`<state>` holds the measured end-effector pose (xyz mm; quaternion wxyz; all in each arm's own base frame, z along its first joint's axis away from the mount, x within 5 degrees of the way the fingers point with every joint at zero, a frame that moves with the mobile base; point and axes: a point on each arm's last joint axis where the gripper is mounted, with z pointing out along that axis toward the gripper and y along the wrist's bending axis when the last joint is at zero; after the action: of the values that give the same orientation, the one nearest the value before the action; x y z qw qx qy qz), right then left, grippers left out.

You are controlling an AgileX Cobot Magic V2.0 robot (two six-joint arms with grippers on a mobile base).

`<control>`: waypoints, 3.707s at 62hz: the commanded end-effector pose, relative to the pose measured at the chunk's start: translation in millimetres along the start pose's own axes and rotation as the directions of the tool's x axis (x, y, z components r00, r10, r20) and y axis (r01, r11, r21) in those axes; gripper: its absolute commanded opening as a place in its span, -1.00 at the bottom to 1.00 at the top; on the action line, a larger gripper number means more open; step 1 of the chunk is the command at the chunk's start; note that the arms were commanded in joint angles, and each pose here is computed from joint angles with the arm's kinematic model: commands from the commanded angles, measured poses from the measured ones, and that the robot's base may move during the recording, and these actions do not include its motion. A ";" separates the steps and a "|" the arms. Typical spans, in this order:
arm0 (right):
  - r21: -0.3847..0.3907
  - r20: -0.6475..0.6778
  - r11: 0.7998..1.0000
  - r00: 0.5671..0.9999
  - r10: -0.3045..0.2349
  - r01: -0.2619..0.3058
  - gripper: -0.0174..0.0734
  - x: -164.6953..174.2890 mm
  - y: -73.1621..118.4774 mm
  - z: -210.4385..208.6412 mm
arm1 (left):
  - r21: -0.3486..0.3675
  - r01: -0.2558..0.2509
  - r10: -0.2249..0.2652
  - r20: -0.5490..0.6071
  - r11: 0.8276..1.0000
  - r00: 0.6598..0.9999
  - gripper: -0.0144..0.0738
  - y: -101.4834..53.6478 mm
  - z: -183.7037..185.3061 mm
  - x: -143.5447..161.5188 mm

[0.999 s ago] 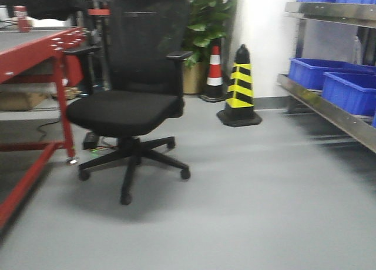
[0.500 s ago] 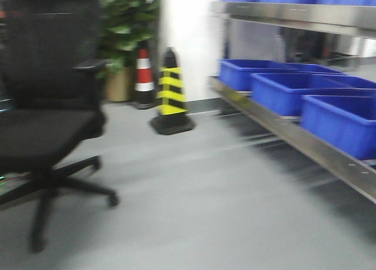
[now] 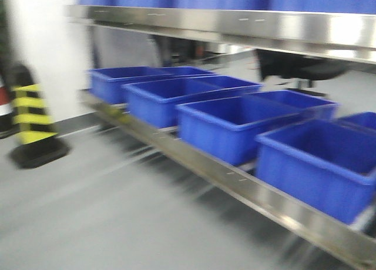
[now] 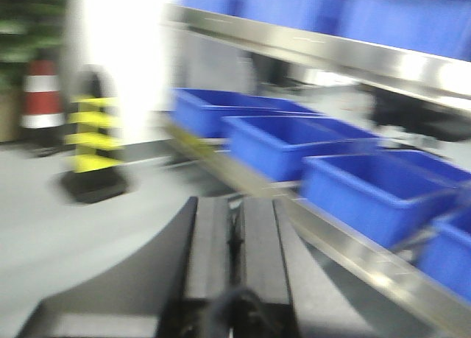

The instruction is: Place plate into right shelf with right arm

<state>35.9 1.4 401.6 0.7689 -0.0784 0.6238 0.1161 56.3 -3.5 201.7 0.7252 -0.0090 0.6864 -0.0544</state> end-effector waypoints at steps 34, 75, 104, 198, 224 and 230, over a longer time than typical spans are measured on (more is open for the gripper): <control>-0.026 0.103 0.999 0.994 -0.021 0.024 -0.50 -16.5 2.8 -0.3 | 0.008 0.005 -0.006 0.092 1.000 0.996 -0.78 -0.5 -1.0 -5.8; -0.026 0.103 0.999 0.994 -0.021 0.024 -0.50 -16.5 2.8 -0.3 | 0.008 0.005 -0.006 0.092 1.000 0.996 -0.78 -0.5 -1.0 -5.8; -0.026 0.103 0.999 0.994 -0.021 0.024 -0.50 -16.5 2.8 -0.3 | 0.008 0.005 -0.006 0.092 1.000 0.996 -0.78 -0.5 -1.0 -5.8; -0.059 0.123 0.998 0.992 0.038 -0.031 -0.49 -79.0 15.5 72.7 | 0.008 0.005 -0.006 0.092 1.000 0.996 -0.78 -0.5 -1.0 -5.8; 0.136 -0.188 0.990 0.981 0.048 -0.022 -0.49 -102.1 14.2 192.5 | 0.008 0.005 -0.006 0.092 1.000 0.996 -0.78 -0.5 -1.0 -5.8; 0.204 -0.219 0.979 0.974 0.054 -0.009 -0.49 -103.2 4.5 209.1 | 0.008 0.005 -0.006 0.092 1.000 0.996 -0.78 -0.5 -1.0 -5.8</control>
<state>208.4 61.2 522.3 0.6627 -0.0174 0.7456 0.0685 56.3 -3.5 201.7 0.7252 -0.0090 0.6864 -0.0544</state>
